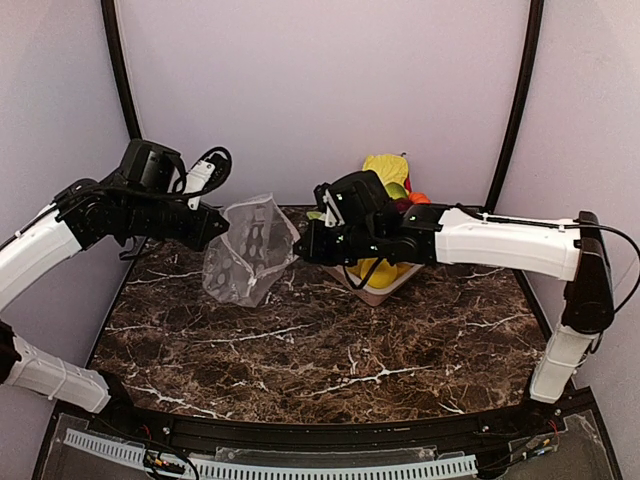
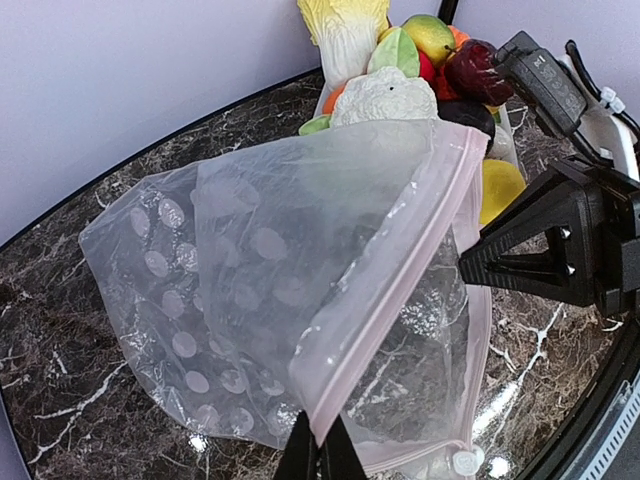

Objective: Place the food in the zip-top bag and seal the zipper
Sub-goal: Open the zipper food storage bag at the center of the board.

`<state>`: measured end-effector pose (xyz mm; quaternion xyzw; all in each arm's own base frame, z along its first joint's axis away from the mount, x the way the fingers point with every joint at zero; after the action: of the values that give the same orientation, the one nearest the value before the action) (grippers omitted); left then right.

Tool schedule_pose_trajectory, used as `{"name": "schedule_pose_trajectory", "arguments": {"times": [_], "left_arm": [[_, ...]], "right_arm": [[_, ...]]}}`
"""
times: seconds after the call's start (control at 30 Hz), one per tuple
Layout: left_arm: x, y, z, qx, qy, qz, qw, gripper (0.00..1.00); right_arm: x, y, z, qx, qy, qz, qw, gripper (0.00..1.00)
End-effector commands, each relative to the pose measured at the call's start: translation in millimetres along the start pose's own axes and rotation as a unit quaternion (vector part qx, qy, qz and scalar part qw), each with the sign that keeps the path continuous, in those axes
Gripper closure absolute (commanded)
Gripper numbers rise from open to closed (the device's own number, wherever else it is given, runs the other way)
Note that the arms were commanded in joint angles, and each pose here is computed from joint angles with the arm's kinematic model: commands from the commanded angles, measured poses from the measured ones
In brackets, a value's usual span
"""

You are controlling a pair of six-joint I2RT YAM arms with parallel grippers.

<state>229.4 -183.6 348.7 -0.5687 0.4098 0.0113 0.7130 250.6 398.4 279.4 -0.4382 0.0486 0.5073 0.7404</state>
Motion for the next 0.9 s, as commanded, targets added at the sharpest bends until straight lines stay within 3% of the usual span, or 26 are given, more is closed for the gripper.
{"name": "schedule_pose_trajectory", "arguments": {"times": [0.0,0.2,0.37,0.57,0.7,0.87], "left_arm": [[24.3,-1.0,1.9,0.01,0.037,0.009,0.999,0.99],[55.5,-4.1,36.8,-0.034,0.042,0.003,0.999,0.99],[63.2,-4.5,51.2,-0.045,0.033,-0.011,0.998,0.99],[56.3,-4.8,59.2,-0.016,0.012,-0.005,1.0,0.99],[56.0,4.3,65.3,-0.006,-0.023,-0.017,1.0,0.99],[63.3,23.8,67.3,0.0,-0.036,0.008,0.999,0.99]], "right_arm": [[7.4,-4.2,2.8,-0.004,-0.037,0.009,0.999,0.83],[-22.0,-12.5,20.3,-0.07,-0.094,-0.005,0.993,0.45],[-53.8,-19.1,12.9,-0.121,-0.052,-0.02,0.991,0.23],[-73.0,-38.4,-25.8,-0.149,0.058,-0.033,0.987,0.14],[-69.7,-56.5,-51.5,-0.154,0.105,-0.026,0.982,0.13],[-56.7,-75.9,-71.3,-0.157,0.132,-0.017,0.979,0.13]]}}
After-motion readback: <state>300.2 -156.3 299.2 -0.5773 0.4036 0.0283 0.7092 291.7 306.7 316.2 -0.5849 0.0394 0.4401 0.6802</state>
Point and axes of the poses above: each gripper's point midway between its finger pads, its own x axis out along the fingers, its own z axis along the line the jaws close on, y = z × x, the point moved 7 cm from there along -x, back along the fingers, and after that the axes turned 3 degrees about x, right-handed, at the moved point
